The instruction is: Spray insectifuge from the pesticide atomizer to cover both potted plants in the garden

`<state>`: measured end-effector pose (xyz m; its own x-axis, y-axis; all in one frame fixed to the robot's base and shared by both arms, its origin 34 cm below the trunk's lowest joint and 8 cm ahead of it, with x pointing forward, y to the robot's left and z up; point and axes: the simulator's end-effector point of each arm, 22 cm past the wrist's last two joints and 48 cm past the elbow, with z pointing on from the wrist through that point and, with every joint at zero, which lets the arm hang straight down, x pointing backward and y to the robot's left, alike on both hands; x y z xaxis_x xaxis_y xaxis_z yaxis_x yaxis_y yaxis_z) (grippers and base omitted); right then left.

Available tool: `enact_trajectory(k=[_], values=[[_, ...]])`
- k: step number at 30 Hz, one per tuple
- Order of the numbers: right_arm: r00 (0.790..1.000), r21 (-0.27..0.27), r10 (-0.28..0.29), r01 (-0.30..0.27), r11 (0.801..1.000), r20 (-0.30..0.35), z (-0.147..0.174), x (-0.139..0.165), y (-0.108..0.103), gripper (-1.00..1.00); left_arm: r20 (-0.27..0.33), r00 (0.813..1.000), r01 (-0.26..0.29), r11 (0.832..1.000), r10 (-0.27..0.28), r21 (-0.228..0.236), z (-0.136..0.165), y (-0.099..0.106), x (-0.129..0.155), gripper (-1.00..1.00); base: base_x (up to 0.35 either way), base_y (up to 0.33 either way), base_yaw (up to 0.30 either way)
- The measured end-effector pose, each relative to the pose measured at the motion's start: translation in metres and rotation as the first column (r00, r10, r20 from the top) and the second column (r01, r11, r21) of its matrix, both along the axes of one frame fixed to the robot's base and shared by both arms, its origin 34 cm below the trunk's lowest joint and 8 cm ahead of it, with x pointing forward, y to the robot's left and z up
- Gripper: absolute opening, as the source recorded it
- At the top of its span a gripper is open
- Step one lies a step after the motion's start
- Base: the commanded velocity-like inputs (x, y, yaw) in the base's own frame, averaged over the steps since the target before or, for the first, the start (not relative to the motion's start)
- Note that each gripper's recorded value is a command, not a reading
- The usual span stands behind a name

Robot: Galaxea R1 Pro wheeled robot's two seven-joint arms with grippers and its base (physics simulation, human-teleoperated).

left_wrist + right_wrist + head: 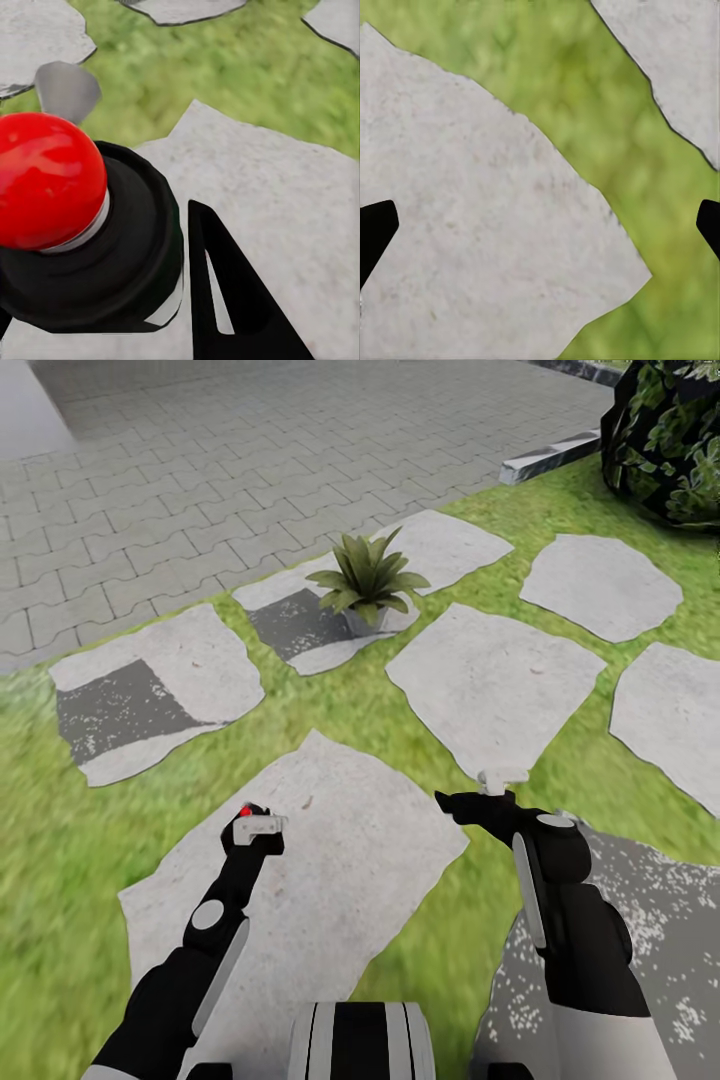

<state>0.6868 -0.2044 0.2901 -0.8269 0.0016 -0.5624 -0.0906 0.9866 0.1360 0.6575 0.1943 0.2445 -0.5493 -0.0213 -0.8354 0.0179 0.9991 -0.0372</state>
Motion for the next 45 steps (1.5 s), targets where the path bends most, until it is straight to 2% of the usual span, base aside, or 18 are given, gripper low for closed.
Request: enact_trajectory(k=[6,25,45], values=[[1.0,0.0,0.0,0.0,1.0,0.01,0.006,0.002,0.0,1.0,0.009,1.0,0.002,1.0,-0.002,0.005,0.005,0.002,0.002,-1.0,0.0,0.0,0.0],[0.993,0.0,0.0,0.0,1.0,0.118,0.074,0.02,0.0,1.0,0.108,0.994,-0.007,1.0,0.008,-0.007,0.069,0.003,0.025,-1.0,0.0,0.0,0.0],[0.973,0.0,0.001,-0.002,1.0,0.229,0.147,0.03,0.001,1.0,0.21,0.978,-0.005,1.0,0.008,-0.015,0.138,0.002,0.04,-1.0,0.0,0.0,0.0]])
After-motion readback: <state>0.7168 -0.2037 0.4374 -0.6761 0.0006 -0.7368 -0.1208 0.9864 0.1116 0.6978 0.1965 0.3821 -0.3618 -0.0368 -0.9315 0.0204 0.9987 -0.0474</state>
